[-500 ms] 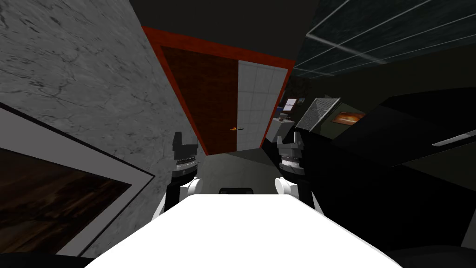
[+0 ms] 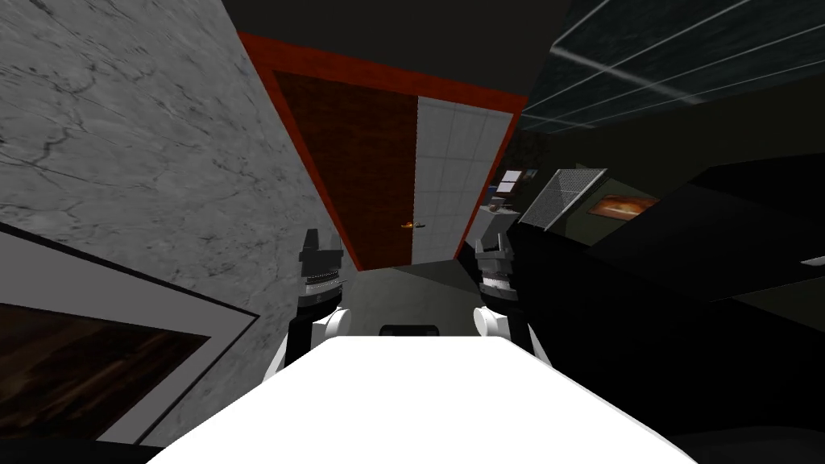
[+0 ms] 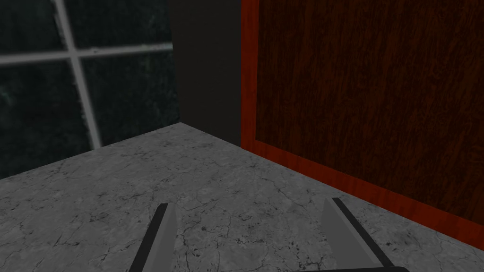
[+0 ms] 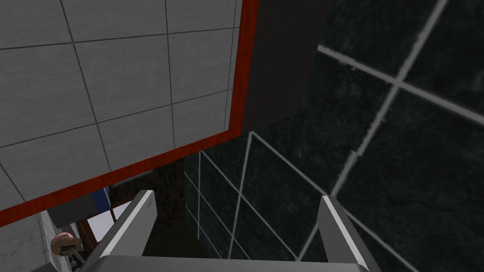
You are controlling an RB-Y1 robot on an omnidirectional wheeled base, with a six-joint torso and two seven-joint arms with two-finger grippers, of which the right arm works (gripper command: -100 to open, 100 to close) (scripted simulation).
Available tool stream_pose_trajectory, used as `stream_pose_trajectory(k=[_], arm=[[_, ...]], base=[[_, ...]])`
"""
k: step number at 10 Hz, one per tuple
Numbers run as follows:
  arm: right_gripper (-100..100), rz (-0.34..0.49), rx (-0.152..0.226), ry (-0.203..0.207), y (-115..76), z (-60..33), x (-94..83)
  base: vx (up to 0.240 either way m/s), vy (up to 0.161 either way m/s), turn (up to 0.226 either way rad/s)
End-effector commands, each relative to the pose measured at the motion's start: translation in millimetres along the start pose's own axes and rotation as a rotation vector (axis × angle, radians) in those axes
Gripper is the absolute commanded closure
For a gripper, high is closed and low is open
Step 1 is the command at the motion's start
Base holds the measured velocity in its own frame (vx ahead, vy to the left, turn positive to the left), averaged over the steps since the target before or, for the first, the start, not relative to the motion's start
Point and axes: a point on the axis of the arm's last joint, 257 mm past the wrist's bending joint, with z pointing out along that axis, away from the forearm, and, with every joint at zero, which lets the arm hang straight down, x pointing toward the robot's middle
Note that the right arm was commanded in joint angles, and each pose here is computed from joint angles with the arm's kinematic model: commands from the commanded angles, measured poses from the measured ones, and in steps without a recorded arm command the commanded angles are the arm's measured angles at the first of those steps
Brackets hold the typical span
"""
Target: Pull the door open
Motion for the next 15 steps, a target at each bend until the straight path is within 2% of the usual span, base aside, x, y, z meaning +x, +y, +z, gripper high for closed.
stream_pose_trajectory(k=[1, 9, 15], arm=[[-100, 0.0, 0.015, 0.003, -11.1, -2.9, -2.1], [-100, -0.002, 0.123, 0.016, -80.0, -22.8, -12.4], [-100, -0.007, 0.206, 0.02, -130.5, -43.0, -23.9]], base=[[0.091, 0.009, 0.043], [0.104, 0.017, 0.058], [0.105, 0.013, 0.064]])
